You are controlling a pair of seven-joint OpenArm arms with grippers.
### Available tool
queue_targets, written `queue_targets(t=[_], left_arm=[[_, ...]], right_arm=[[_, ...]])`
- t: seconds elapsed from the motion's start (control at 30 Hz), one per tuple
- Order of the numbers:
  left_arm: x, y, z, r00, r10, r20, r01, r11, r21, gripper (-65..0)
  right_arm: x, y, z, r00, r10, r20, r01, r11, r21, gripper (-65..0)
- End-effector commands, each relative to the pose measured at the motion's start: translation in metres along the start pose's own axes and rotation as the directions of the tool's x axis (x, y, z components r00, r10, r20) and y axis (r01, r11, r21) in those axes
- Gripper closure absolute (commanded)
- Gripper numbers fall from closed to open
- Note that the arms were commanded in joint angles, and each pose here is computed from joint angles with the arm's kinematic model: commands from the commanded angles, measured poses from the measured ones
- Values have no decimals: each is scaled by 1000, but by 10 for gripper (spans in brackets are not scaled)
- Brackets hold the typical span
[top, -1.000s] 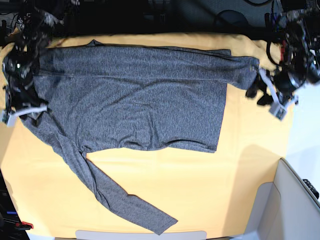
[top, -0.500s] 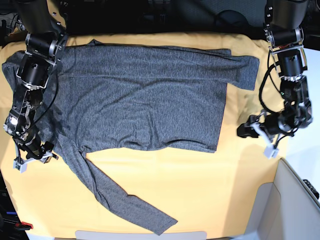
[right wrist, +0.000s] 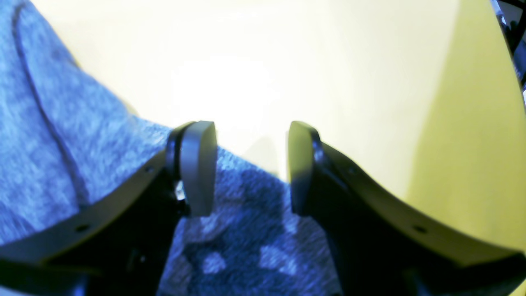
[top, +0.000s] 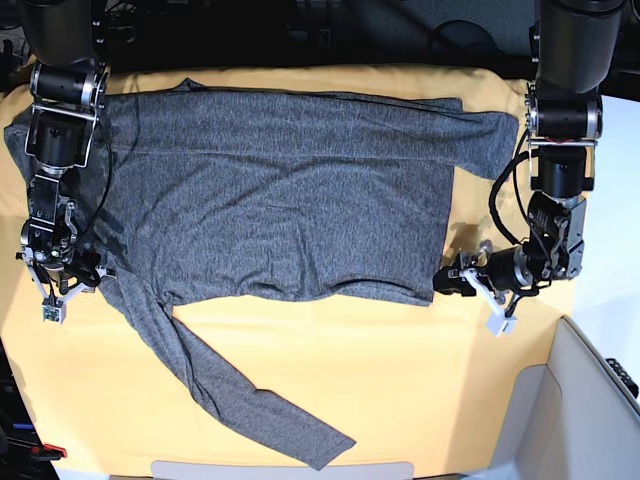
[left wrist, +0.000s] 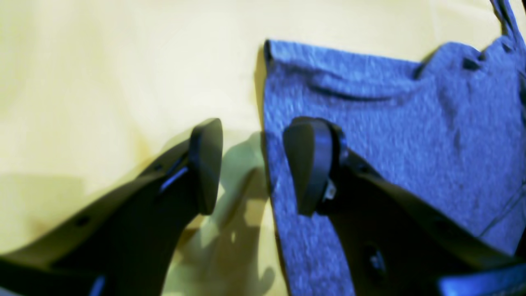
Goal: Fold the T-shirt properly
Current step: 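Move both grippers to the shirt's side edges near the hem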
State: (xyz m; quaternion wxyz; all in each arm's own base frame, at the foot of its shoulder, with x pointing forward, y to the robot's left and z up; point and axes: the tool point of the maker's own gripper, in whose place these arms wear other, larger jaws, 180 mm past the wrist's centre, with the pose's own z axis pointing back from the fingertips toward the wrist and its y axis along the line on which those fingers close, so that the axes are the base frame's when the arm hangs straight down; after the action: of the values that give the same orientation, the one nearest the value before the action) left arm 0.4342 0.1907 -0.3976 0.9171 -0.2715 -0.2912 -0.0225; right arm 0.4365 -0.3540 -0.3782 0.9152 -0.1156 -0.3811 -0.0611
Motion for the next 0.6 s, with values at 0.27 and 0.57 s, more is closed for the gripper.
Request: queue_targets(t=[0.27, 0.57], left_arm=[[31, -29, -9, 997, -23, 71, 27, 998, -57, -277], [34, -14, -7, 993, -86, 80, 85, 996, 20, -277]], right_arm=[[23, -1, 5, 998, 1, 58, 0, 1000, -3, -285], [20, 2, 16, 995, 40, 96, -40, 999, -8, -285]])
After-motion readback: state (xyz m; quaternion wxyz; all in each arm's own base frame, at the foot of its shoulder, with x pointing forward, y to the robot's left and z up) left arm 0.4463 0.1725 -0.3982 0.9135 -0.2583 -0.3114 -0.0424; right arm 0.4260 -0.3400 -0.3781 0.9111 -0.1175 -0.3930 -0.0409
